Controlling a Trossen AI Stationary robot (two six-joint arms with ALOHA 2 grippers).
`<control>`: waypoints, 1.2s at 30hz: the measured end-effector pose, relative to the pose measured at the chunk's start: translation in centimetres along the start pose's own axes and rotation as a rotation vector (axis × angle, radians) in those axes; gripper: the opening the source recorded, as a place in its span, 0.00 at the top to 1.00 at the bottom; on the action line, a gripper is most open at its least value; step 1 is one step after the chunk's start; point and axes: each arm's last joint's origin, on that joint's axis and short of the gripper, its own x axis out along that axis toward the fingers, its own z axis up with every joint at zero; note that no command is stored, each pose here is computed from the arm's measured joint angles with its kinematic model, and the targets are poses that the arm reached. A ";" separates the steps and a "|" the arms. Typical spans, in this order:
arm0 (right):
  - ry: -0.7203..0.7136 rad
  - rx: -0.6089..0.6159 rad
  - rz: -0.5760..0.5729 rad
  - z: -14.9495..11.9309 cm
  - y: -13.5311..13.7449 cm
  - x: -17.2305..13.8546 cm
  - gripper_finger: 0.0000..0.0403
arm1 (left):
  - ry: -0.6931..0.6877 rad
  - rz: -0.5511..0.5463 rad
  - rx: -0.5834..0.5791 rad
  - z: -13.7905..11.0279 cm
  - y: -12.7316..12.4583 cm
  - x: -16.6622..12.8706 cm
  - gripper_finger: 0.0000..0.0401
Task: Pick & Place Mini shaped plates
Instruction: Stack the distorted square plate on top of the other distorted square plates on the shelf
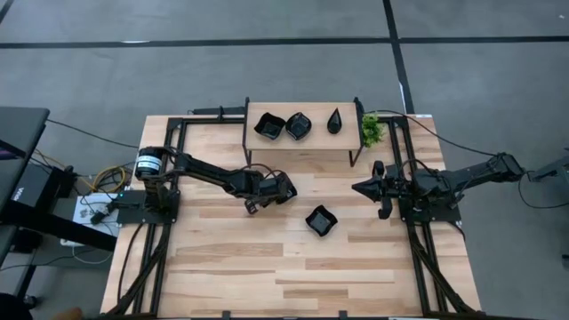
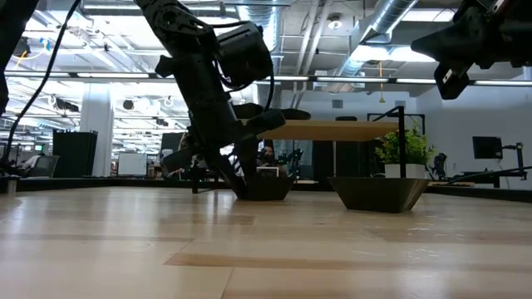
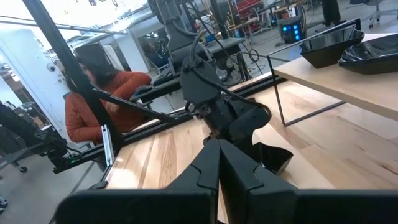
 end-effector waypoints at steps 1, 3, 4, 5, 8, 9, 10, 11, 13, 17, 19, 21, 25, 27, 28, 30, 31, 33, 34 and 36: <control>0.000 0.000 0.000 0.0 0.0 0.0 1.00 | -0.001 0.002 0.000 0.0 0.0 0.0 0.77; 0.000 0.000 0.000 0.0 0.0 0.0 1.00 | -0.002 0.001 0.000 0.0 0.0 0.0 0.77; 0.001 0.000 0.000 0.0 0.0 0.0 1.00 | -0.002 0.000 0.000 0.0 0.0 0.0 0.77; 0.001 0.000 0.000 0.0 0.0 0.0 1.00 | -0.003 0.000 0.000 0.0 0.0 0.0 0.77; 0.002 -0.001 -0.001 0.0 0.0 0.0 1.00 | -0.004 -0.001 0.000 0.0 0.0 0.0 0.77; 0.002 -0.001 -0.001 0.0 0.0 0.0 1.00 | -0.005 0.000 0.000 0.0 0.0 0.0 0.77; 0.002 -0.001 -0.001 0.0 0.0 0.0 1.00 | -0.005 -0.001 0.000 0.0 0.0 0.0 0.77; 0.002 -0.001 -0.001 0.0 0.0 0.0 1.00 | -0.005 -0.001 0.000 0.0 0.0 0.0 0.77; 0.002 -0.001 -0.001 0.0 0.0 0.0 1.00 | -0.005 -0.001 0.000 0.0 0.0 0.0 0.77; 0.002 -0.001 -0.001 0.0 0.0 0.0 1.00 | -0.006 -0.002 0.000 0.0 0.0 0.0 0.77; 0.002 -0.002 -0.001 0.0 0.0 0.0 1.00 | -0.006 -0.003 0.000 0.0 0.0 0.0 0.77; 0.002 -0.001 -0.001 0.0 0.0 0.0 1.00 | -0.006 -0.003 0.000 0.0 0.0 0.0 0.77; 0.002 -0.002 -0.001 0.0 0.0 0.0 1.00 | -0.003 -0.003 0.008 -0.2 0.1 -0.1 0.77; 0.002 -0.001 -0.001 0.0 0.0 0.0 1.00 | -0.002 -0.003 0.024 -0.2 0.1 -0.1 0.77; 0.002 -0.001 -0.001 0.0 0.0 0.0 1.00 | -0.002 -0.003 0.029 -0.2 0.1 -0.1 0.77; 0.002 -0.002 -0.001 0.0 0.0 0.0 1.00 | -0.003 -0.004 0.031 -0.2 0.1 -0.1 0.77; 0.002 -0.002 -0.001 0.0 0.0 0.0 1.00 | -0.003 -0.004 0.031 -0.2 0.1 -0.1 0.77; 0.002 -0.002 -0.001 0.0 0.0 0.0 1.00 | -0.003 -0.004 0.031 -0.2 0.1 -0.1 0.77; 0.002 -0.002 -0.001 0.0 0.0 0.0 1.00 | -0.003 -0.004 0.033 -0.2 0.1 -0.1 0.77; 0.002 -0.002 -0.001 0.0 0.0 0.0 1.00 | -0.003 -0.004 0.052 -0.2 0.1 -0.1 0.77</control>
